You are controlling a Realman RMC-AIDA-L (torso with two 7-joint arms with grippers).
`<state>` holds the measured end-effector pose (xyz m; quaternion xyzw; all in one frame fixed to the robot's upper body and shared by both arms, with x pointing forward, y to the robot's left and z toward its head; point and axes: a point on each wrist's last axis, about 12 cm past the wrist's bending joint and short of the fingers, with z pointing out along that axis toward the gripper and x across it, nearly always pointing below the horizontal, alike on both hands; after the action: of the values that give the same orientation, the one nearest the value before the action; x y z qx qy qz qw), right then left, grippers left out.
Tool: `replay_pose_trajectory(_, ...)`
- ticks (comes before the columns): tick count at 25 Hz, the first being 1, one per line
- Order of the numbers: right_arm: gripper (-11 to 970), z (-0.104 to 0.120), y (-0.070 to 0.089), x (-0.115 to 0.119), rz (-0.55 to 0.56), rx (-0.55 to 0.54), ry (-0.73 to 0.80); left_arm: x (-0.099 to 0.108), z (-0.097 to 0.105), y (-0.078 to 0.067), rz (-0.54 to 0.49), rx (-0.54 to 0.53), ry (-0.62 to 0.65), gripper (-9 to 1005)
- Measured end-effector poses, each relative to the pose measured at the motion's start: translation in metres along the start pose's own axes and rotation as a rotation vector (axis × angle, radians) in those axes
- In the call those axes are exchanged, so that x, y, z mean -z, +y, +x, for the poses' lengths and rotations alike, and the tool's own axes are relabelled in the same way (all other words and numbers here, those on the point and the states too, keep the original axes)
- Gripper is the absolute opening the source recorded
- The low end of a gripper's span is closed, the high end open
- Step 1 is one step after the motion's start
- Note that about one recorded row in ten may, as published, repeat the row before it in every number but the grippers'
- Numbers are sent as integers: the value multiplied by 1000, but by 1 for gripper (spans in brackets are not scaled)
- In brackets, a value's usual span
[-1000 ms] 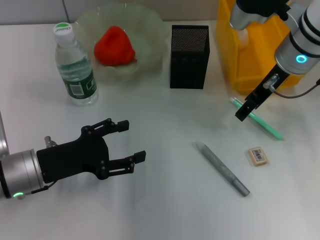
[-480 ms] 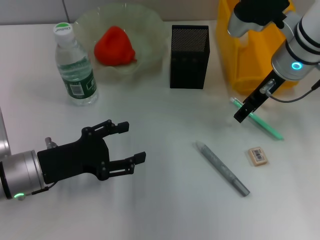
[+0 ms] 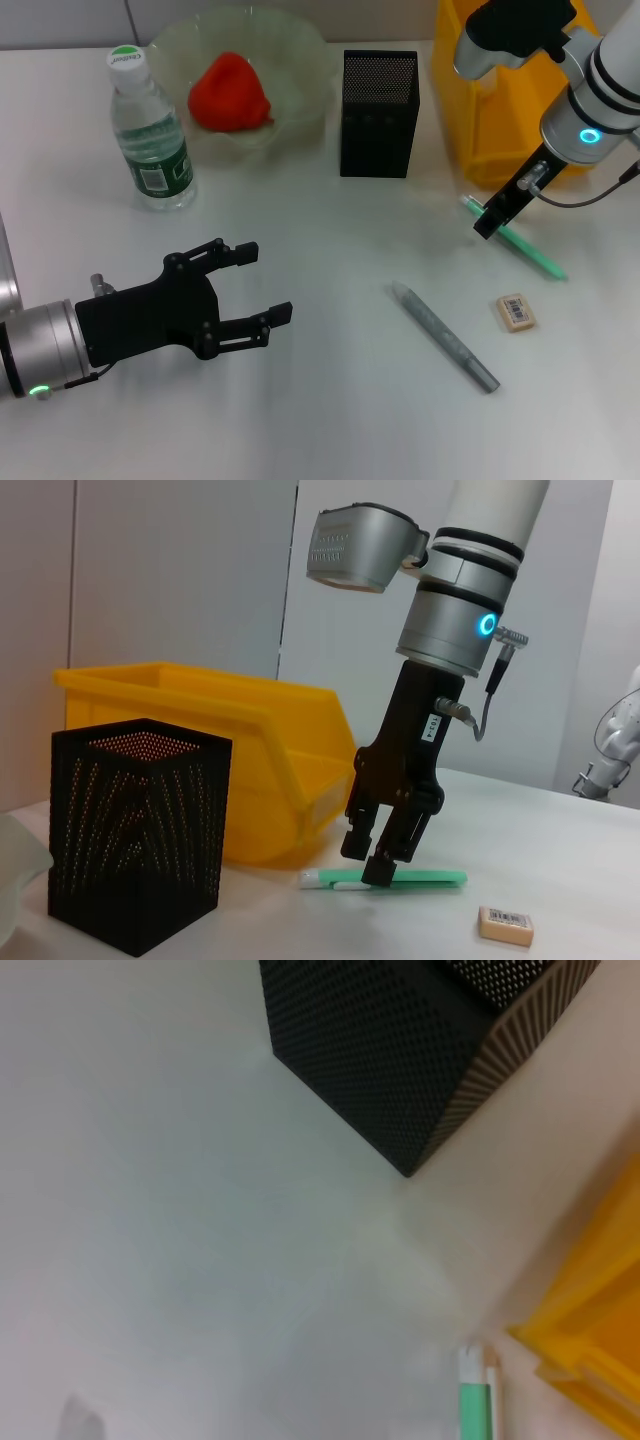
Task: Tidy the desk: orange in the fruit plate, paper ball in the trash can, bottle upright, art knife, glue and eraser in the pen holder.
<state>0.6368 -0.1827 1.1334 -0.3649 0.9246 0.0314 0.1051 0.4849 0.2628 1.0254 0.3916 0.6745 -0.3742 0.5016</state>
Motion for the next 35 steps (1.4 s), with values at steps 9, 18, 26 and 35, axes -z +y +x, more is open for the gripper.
replay_pose_trajectory(9,465,2,-1,-4,2,-7,0,-1,-1,0,2,-1,-1,859)
replay_pose_trajectory(18,379,2,-1,-5,5,-9,-4,-2,-2,1,5,-5,-2,859)
replay_pose_trajectory(26,302,4,-2,-8,7,-13,-2,-3,-2,2,3,-4,2,859)
replay_pose_trajectory(35,234,5,-3,-10,7,-17,-4,-4,-1,1,6,1,1,859)
